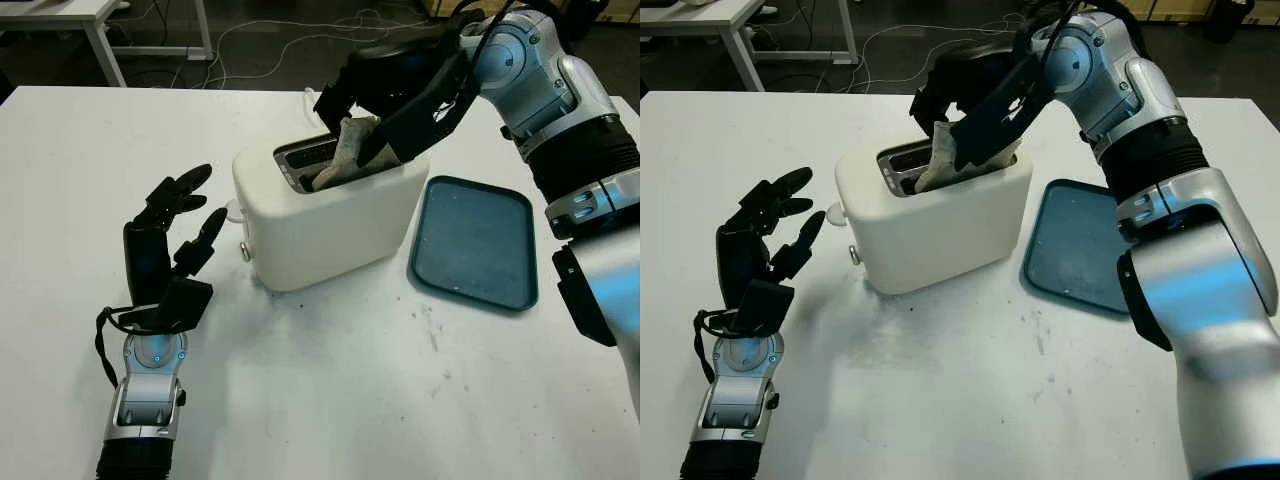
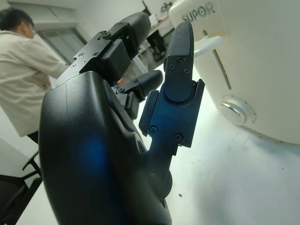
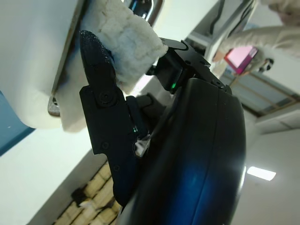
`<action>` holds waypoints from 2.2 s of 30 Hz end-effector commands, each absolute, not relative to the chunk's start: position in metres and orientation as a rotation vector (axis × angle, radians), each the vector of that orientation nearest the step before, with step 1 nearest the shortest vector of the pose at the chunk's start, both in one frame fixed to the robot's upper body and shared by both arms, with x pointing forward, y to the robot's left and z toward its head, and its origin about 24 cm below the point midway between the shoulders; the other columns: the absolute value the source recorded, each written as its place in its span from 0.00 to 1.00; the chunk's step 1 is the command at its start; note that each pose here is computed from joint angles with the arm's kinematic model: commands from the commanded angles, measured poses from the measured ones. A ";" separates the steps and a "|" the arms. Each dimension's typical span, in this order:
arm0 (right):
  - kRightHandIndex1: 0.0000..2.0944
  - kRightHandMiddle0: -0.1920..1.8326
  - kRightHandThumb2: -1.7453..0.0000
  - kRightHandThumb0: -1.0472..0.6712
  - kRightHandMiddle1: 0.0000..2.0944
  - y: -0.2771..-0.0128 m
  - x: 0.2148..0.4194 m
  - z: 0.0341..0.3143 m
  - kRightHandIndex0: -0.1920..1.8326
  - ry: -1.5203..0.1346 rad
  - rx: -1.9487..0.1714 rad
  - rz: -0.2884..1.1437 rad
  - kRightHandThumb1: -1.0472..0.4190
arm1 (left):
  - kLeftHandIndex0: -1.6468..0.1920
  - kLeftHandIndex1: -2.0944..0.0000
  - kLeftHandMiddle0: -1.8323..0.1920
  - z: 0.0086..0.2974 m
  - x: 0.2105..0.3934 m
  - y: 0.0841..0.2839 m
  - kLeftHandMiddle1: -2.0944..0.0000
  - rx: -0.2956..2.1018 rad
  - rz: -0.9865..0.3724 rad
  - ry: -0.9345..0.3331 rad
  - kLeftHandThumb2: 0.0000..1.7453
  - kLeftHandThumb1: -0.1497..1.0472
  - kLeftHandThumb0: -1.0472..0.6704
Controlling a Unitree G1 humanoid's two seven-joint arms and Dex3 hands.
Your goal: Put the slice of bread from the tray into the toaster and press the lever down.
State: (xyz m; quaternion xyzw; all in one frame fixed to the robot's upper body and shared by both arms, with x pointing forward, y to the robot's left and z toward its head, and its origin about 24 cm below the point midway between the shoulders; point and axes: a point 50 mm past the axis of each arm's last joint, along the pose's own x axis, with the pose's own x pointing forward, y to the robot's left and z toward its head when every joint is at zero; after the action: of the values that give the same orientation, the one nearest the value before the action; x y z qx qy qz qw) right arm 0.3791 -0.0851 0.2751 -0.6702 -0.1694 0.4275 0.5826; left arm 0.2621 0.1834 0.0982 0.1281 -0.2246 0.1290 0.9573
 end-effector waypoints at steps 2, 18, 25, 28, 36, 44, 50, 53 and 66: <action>0.55 0.47 1.00 0.20 0.13 -0.087 0.376 0.271 0.24 -0.414 -1.607 1.016 0.13 | 0.56 0.85 0.72 0.096 0.260 0.183 0.49 0.255 0.265 -0.449 0.14 0.89 0.34; 0.38 0.36 1.00 0.19 0.00 -0.093 0.376 0.282 0.14 -0.476 -1.616 0.921 0.20 | 0.56 0.86 0.71 0.094 0.259 0.183 0.50 0.274 0.265 -0.452 0.14 0.89 0.34; 0.39 0.38 1.00 0.23 0.01 -0.108 0.378 0.295 0.16 -0.536 -1.524 0.780 0.19 | 0.55 0.86 0.71 0.093 0.260 0.182 0.50 0.263 0.265 -0.446 0.13 0.89 0.33; 0.39 0.38 0.99 0.25 0.01 -0.117 0.378 0.301 0.16 -0.581 -1.477 0.722 0.18 | 0.55 0.86 0.71 0.094 0.260 0.182 0.50 0.269 0.264 -0.447 0.14 0.89 0.33; 0.35 0.42 1.00 0.32 0.02 -0.158 0.373 0.306 0.28 -0.759 -1.190 0.435 0.16 | 0.56 0.86 0.72 0.095 0.260 0.183 0.50 0.269 0.256 -0.454 0.14 0.89 0.33; 0.16 0.55 1.00 0.52 0.02 -0.212 0.343 0.212 0.56 -0.859 -0.823 0.142 0.14 | 0.55 0.86 0.71 0.109 0.259 0.191 0.49 0.340 0.227 -0.494 0.13 0.89 0.35; 0.12 0.55 0.95 0.55 0.01 -0.223 0.295 0.142 0.58 -0.721 -0.473 -0.033 0.09 | 0.53 0.85 0.69 0.124 0.258 0.195 0.49 0.455 0.204 -0.558 0.12 0.89 0.35; 0.12 0.55 0.91 0.54 0.01 -0.224 0.273 0.118 0.61 -0.656 -0.318 -0.147 0.09 | 0.52 0.84 0.69 0.129 0.258 0.197 0.49 0.506 0.185 -0.579 0.11 0.89 0.35; 0.48 0.64 0.88 0.43 0.02 -0.220 0.258 0.096 0.49 -0.519 -0.295 -0.303 0.09 | 0.43 0.81 0.57 0.162 0.254 0.215 0.39 0.840 0.072 -0.711 0.06 0.89 0.47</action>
State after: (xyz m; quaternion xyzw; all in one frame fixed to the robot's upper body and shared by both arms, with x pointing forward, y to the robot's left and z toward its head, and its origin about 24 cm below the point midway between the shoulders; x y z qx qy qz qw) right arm 0.2584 -0.2191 0.0963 -0.1392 -0.2631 -0.1437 0.9438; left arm 0.2537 0.2131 0.1557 0.3782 -0.3249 0.0459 0.8656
